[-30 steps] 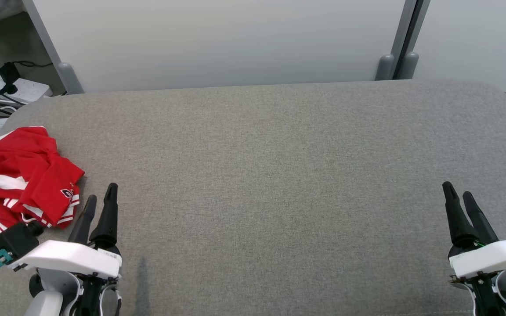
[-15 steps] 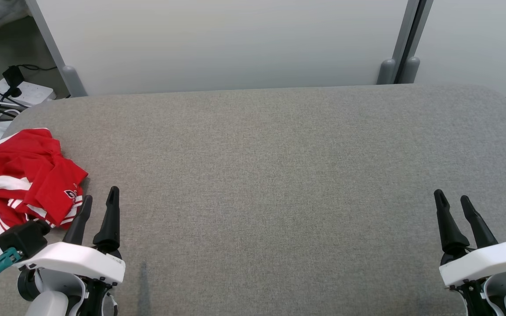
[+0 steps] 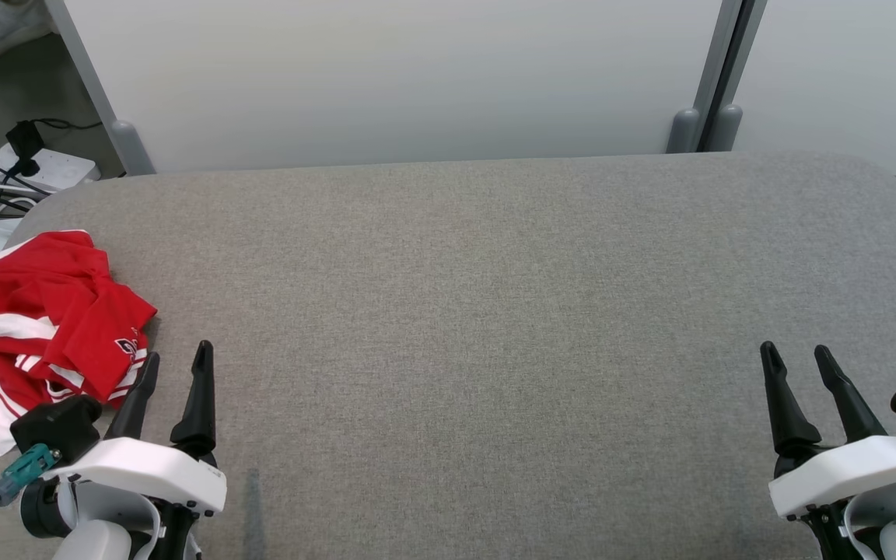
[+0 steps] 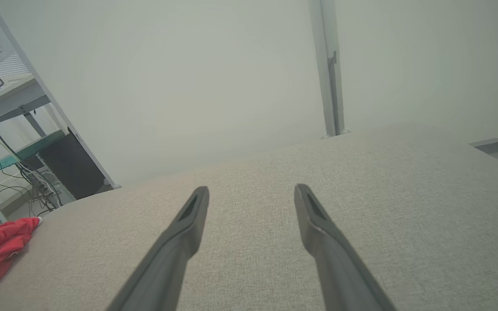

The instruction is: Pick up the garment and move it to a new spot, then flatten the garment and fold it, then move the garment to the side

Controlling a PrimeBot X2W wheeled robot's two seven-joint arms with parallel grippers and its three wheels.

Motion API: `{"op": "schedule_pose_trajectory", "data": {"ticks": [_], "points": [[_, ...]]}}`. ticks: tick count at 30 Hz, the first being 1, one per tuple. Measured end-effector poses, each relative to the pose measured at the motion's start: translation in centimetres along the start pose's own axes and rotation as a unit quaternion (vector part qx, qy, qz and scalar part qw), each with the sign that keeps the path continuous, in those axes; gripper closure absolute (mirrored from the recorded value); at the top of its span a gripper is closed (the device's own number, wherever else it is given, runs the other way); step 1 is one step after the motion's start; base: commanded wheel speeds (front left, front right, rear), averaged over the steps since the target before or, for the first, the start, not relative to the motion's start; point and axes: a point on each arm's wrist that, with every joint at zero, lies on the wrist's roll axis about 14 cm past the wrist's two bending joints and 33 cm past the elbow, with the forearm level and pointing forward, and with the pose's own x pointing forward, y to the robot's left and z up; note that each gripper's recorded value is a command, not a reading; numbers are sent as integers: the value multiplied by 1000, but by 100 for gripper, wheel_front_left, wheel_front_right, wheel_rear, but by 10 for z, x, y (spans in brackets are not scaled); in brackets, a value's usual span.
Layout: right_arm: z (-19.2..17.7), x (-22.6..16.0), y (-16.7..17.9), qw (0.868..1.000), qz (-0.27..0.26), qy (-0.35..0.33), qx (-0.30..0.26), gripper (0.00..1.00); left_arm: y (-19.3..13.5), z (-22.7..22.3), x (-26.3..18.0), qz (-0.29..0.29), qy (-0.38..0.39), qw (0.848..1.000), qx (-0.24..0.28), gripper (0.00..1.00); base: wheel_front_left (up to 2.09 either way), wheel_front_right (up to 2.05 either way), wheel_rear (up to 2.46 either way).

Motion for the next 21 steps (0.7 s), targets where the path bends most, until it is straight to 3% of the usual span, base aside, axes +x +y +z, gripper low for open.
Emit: {"op": "schedule_pose_trajectory", "data": {"ticks": [21], "points": [[4, -1, 10, 996, 22, -8, -83, 0, 2, 6, -1, -16, -14, 994, 105, 0, 0, 0, 0]]}}
